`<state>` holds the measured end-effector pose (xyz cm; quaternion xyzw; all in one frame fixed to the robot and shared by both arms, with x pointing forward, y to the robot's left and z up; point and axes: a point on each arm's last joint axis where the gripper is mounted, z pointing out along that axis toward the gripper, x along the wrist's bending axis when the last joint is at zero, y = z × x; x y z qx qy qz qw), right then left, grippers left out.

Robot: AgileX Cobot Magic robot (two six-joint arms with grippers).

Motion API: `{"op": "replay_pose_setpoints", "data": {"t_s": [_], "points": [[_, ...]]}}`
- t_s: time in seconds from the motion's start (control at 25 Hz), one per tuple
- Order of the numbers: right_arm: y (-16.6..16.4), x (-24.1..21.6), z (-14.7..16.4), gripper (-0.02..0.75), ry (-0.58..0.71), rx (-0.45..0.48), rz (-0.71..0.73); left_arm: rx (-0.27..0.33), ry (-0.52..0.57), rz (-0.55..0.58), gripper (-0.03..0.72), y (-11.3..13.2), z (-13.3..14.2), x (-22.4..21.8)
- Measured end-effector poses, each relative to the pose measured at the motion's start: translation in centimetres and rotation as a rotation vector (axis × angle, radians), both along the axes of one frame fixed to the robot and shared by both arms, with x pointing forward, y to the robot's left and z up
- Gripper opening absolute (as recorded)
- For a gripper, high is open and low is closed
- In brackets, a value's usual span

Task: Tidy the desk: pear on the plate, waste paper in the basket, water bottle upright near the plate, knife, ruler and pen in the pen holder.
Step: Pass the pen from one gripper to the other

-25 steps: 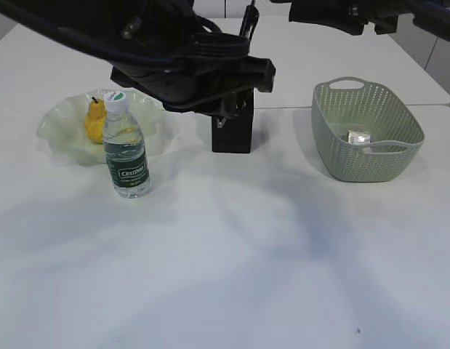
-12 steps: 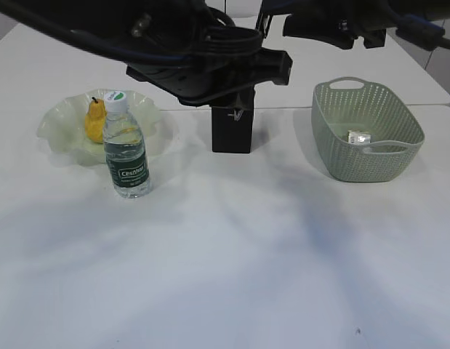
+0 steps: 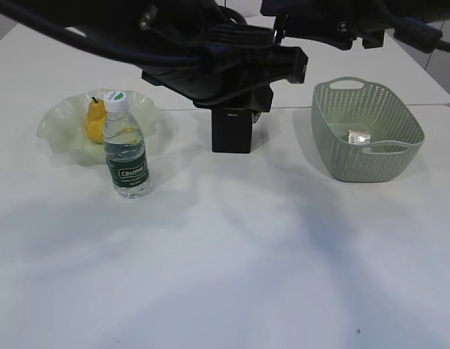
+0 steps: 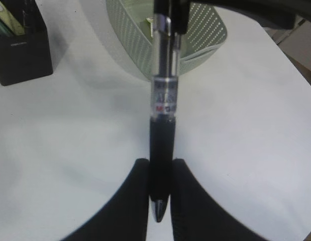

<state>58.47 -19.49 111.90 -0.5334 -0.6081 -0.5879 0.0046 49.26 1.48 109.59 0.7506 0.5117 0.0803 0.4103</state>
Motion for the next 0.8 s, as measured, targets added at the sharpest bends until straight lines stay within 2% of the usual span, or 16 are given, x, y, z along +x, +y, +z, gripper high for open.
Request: {"op": "replay_pose_setpoints", "data": {"t_s": [0.36, 0.8], "points": [[0.00, 0.00, 0.00, 0.358, -0.001, -0.001, 0.001, -0.042, -0.011, -0.008, 0.055, -0.28, 0.26, 0.03], [0.00, 0.00, 0.02, 0.166, -0.001, 0.002, 0.000, -0.058, 0.004, -0.004, 0.055, -0.35, 0.27, -0.04]]}}
